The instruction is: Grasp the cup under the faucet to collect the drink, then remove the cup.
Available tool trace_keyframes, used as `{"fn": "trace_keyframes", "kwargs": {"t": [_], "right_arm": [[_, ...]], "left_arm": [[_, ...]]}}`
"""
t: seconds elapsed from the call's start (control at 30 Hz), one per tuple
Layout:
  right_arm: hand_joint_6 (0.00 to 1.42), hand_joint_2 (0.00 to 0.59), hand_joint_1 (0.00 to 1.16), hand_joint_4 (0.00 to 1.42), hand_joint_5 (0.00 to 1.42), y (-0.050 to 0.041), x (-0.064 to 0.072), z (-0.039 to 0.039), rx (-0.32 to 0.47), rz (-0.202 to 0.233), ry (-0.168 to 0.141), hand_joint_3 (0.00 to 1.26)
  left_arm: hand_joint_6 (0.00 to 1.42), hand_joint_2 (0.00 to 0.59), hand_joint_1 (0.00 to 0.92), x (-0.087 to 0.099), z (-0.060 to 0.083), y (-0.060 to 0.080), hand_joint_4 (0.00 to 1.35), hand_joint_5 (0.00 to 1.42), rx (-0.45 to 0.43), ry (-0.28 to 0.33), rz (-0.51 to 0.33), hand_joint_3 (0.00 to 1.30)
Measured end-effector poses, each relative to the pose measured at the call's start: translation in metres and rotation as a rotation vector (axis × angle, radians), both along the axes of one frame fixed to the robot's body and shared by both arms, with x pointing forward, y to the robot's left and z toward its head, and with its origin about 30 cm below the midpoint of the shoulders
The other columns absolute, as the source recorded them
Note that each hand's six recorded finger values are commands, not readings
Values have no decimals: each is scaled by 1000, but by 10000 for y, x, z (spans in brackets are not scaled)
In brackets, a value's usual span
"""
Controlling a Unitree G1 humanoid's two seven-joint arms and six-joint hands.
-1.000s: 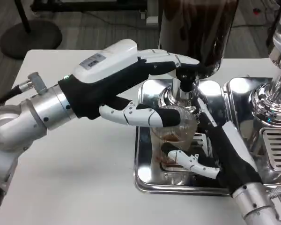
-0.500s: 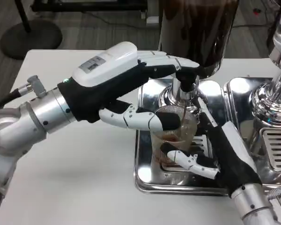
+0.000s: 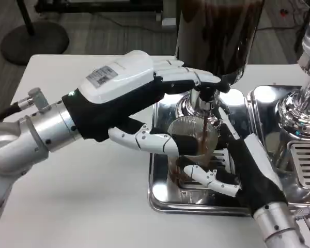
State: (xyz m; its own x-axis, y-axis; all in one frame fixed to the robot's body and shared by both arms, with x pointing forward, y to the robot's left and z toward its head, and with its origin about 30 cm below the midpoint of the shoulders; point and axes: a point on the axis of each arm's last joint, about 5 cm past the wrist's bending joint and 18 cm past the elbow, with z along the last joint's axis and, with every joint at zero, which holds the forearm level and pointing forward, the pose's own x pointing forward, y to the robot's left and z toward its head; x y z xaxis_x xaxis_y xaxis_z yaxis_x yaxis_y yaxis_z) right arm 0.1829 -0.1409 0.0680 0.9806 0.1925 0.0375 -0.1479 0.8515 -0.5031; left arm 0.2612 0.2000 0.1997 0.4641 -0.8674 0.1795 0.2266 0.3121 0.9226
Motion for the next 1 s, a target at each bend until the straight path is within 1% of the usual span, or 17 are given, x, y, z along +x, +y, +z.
{"fn": "trace_keyframes", "kwargs": {"t": [0.77,0.9,1.0], "right_arm": [[233,185,615,0,14,9,10,3,-2,-4,1,0],[234,181,610,0,33,10,10,3,-3,-3,0,0],[248,180,606,0,45,12,10,3,-3,-4,0,0]], "left_arm": [[169,146,0,-21,-14,-3,232,253,-1,4,1,246],[189,105,0,-20,-16,-2,222,259,-2,5,2,219],[192,93,0,-20,-17,-1,207,253,-3,5,2,207]]}}
